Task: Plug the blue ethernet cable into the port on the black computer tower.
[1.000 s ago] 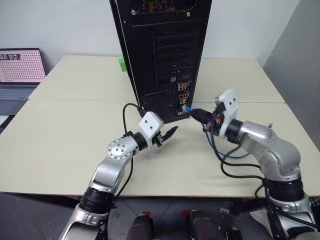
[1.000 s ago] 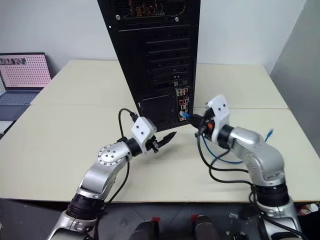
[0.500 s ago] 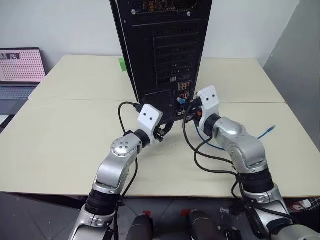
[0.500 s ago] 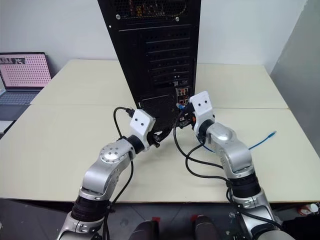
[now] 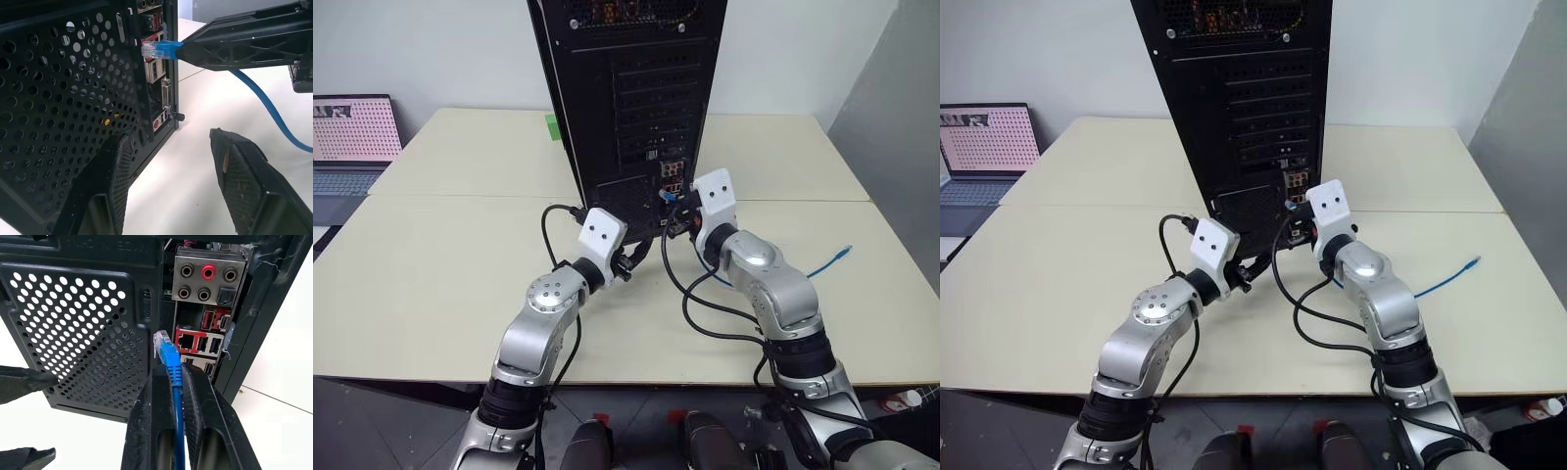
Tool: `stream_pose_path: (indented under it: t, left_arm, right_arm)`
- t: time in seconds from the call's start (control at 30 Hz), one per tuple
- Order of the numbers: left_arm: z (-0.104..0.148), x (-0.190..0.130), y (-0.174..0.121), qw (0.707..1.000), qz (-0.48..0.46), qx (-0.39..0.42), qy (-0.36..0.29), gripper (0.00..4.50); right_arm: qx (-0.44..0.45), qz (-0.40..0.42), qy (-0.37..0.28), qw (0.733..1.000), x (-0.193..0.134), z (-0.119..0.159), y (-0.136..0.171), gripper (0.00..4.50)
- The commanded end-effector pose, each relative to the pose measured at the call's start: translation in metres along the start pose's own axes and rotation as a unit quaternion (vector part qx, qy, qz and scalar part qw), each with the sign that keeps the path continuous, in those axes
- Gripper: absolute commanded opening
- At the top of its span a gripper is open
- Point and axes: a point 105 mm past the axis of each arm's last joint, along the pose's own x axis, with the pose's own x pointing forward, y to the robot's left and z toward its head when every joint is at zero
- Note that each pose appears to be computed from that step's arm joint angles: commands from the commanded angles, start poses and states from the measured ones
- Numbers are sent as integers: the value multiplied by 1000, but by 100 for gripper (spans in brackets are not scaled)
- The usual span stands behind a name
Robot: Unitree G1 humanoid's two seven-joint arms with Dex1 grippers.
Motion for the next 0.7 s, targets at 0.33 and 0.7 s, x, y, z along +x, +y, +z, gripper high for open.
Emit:
stream_pose_path:
  t: [0.33,0.7]
  left_arm:
    - [14,-4,4,999,16,29,-28,264]
    - [16,-4,12,998,42,41,-31,264]
  right_arm:
    - [8,-17,-19,1000,-15,15,-5,0]
    - [24,-61,-27,997,-14,15,3,0]
